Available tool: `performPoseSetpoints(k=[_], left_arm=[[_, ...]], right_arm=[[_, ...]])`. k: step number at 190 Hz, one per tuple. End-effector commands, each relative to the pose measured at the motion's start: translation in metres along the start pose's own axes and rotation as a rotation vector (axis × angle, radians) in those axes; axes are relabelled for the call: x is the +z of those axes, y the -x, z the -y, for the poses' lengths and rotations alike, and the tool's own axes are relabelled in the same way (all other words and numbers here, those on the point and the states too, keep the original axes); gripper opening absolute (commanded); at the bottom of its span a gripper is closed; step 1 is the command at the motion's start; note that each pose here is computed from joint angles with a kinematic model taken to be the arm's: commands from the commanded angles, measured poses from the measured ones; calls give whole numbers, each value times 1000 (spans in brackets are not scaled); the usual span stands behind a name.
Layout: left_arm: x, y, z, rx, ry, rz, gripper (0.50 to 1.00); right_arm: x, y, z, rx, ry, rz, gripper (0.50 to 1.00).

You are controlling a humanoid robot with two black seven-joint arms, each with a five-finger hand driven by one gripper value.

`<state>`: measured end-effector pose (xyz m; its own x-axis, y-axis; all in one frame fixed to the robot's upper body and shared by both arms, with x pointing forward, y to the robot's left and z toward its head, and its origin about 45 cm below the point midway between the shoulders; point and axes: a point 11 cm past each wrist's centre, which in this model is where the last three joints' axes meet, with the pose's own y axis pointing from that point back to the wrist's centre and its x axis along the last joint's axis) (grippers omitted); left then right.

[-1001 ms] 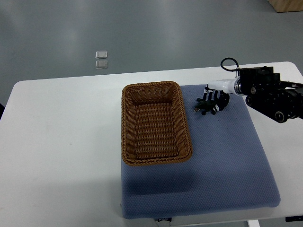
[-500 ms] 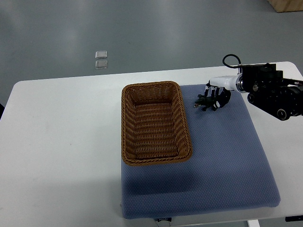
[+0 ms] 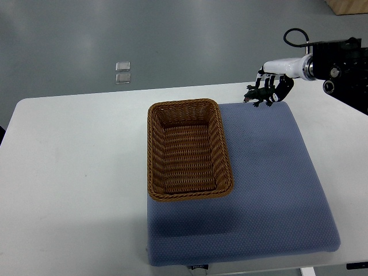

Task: Place crocodile in brown basket with right hand
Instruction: 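Lift the held crocodile up off the mat with the right hand, then carry the crocodile over the brown woven basket and lower it inside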

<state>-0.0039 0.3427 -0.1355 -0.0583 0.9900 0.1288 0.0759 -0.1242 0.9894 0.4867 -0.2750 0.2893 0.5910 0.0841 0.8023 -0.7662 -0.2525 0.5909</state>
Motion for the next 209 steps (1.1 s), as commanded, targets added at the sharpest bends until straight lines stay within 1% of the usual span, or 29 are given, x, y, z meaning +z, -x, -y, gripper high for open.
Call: performPoseSetpoints(k=[1, 33, 48, 73, 82, 92, 93, 95, 100, 109, 113, 118, 144, 160, 177, 209], left_arm=[[0, 1, 0, -2, 0, 2, 1000], [0, 1, 0, -1, -1, 6, 1000], [0, 1, 0, -1, -1, 6, 1000], [0, 1, 0, -2, -1, 5, 1000], [0, 1, 0, -2, -1, 5, 1000], [0, 1, 0, -2, -1, 5, 1000], [0, 0, 0, 0, 0, 2, 1000], [0, 1, 0, -2, 0, 2, 1000], [0, 0, 0, 0, 0, 2, 1000], [0, 0, 0, -1, 0, 0, 1000], [0, 0, 0, -1, 0, 0, 1000], [0, 0, 0, 1, 0, -2, 1000], [0, -2, 0, 5, 0, -5, 1000], [-2, -4, 0, 10, -3, -5, 1000], [-4, -4, 0, 10, -6, -7, 1000], [-5, -4, 0, 11, -8, -6, 1000]], right_arm=[[0, -21, -15, 21, -6, -20, 500], [-15, -45, -34, 39, -44, -64, 500], [-30, -52, -38, 50, -82, -80, 500], [-56, -65, -39, 71, -139, -87, 500], [-80, -64, -33, 65, -187, -93, 500], [-80, -64, -33, 65, -187, -93, 500], [-104, -63, -27, 60, -234, -107, 500], [-109, -63, -26, 58, -244, -108, 500], [-118, -61, -23, 53, -257, -111, 500], [-143, -55, -15, 37, -303, -120, 500], [-148, -54, -14, 34, -310, -121, 500], [-166, -48, -7, 19, -336, -129, 500], [-209, -26, 20, 1, -364, -160, 500], [-224, -16, 30, -12, -369, -165, 500], [-234, 9, 44, -57, -374, -147, 500], [-232, 39, 55, -111, -367, -127, 500]])
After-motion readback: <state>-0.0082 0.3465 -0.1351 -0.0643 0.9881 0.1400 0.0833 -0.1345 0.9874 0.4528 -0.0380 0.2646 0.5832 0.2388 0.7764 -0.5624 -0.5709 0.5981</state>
